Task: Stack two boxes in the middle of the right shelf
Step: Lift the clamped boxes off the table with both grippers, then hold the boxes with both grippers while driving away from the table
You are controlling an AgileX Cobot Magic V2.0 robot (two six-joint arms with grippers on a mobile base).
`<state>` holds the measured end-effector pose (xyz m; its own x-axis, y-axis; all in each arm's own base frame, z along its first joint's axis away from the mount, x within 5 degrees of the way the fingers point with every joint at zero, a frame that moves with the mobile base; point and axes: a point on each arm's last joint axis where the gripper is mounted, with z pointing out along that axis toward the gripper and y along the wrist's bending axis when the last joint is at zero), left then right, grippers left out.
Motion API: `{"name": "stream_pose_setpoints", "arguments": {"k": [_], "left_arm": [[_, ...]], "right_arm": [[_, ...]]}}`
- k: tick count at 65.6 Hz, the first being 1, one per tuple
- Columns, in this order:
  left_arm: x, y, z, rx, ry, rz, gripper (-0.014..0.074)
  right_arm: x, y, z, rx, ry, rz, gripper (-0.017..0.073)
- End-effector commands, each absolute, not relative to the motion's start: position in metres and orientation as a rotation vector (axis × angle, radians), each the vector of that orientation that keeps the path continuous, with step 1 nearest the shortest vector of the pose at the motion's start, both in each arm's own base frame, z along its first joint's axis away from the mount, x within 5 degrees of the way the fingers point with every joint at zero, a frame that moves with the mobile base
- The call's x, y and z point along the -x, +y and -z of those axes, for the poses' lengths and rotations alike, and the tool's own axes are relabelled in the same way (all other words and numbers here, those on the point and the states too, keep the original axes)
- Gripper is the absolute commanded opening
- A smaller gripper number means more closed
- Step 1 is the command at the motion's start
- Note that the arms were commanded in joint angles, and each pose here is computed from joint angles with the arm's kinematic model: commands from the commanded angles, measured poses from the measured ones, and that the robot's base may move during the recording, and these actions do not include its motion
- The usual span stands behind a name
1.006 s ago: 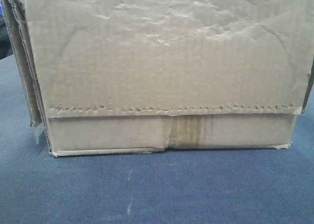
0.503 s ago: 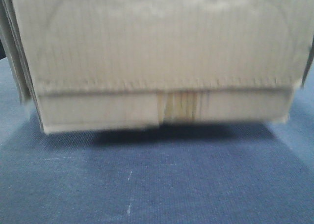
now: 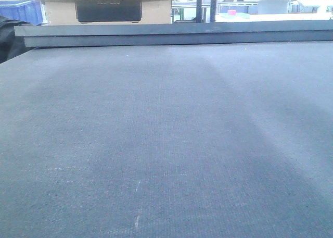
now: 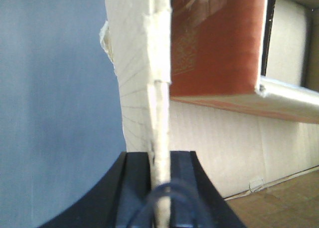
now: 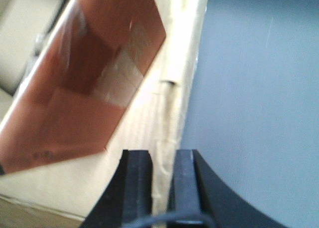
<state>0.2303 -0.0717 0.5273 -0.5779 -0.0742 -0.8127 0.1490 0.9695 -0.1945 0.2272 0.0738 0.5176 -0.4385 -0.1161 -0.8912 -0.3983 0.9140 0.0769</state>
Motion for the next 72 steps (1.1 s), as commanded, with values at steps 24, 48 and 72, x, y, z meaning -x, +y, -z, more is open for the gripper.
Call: {"name": "stream_pose_setpoints", "arguments": {"k": [24, 48, 72], "left_arm": [[-0.219, -0.06, -0.552, -0.022, 2.049, 0.236, -0.0111], [-0.219, -0.06, -0.553, -0.022, 2.034, 0.239, -0.0111], [-0.219, -0.06, -0.553, -0.022, 2.034, 0.239, -0.0111]], "right_arm": [[-0.208, 0.063, -0.555, 0.359, 1.867, -0.271, -0.0153], [-0.208, 0.063, -0.555, 0.358, 1.862, -0.272, -0.0153], [-0.208, 0.063, -0.555, 0.358, 1.862, -0.272, -0.0153]]}}
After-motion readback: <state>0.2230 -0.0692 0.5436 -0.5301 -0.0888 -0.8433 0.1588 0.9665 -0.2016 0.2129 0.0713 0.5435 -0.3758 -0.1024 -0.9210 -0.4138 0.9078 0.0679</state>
